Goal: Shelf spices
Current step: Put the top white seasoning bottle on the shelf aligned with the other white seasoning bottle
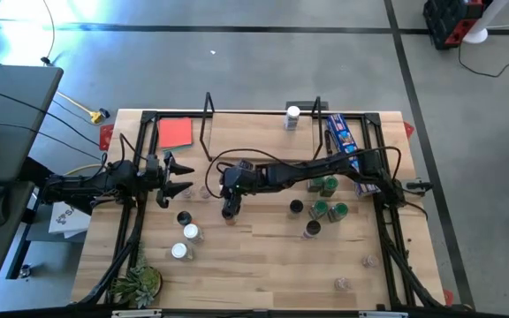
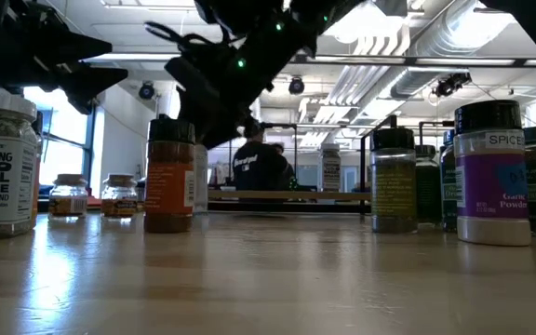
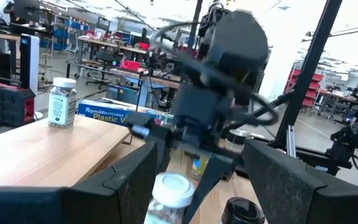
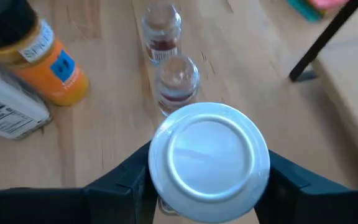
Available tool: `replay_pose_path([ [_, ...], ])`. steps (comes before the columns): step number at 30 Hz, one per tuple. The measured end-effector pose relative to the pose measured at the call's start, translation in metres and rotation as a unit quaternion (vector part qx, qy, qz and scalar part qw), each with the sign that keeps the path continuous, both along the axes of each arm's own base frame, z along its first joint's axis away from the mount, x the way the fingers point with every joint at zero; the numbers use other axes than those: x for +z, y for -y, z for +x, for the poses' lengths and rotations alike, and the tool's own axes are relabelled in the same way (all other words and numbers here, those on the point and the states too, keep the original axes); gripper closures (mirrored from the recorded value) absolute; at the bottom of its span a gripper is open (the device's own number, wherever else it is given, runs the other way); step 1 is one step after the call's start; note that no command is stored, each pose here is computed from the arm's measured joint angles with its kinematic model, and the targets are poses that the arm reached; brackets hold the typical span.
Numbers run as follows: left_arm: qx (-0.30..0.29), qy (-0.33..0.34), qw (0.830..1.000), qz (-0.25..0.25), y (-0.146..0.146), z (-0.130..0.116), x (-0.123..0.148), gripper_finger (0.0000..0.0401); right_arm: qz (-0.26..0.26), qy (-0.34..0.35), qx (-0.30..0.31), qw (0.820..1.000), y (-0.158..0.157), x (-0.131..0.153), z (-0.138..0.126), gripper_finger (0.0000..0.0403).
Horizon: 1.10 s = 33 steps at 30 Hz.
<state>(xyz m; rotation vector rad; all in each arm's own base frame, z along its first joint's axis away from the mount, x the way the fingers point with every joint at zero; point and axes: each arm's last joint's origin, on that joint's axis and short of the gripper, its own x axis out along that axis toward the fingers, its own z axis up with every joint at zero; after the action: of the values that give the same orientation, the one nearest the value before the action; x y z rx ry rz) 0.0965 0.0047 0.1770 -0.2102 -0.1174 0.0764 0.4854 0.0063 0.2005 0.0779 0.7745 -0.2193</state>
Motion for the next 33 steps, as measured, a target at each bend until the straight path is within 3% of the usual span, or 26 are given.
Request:
replay_pose_path([
  [8,-0.002,0.000,1.000,-0.013,0.000,0.000,0.000,0.0165,-0.099,-0.072,0.023,0.992,0.031,0.090,-0.013,0.0217],
  [12,-0.005,-0.004,1.000,-0.026,0.000,0.000,-0.001,0.0165,-0.114,-0.141,0.026,0.983,0.056,0.106,-0.036,0.0217],
  [20,-0.006,-0.007,0.999,-0.039,0.000,0.000,-0.002,0.0165,-0.073,-0.202,-0.023,0.976,0.106,0.075,-0.095,0.0217],
  [26,-0.006,-0.009,0.999,-0.038,0.000,0.000,-0.002,0.0165,-0.035,-0.128,-0.052,0.990,0.139,0.058,-0.135,0.0217],
  [33,-0.004,-0.009,0.999,-0.038,0.000,0.000,-0.002,0.0165,0.003,-0.121,-0.066,0.990,0.166,0.035,-0.162,0.0217],
])
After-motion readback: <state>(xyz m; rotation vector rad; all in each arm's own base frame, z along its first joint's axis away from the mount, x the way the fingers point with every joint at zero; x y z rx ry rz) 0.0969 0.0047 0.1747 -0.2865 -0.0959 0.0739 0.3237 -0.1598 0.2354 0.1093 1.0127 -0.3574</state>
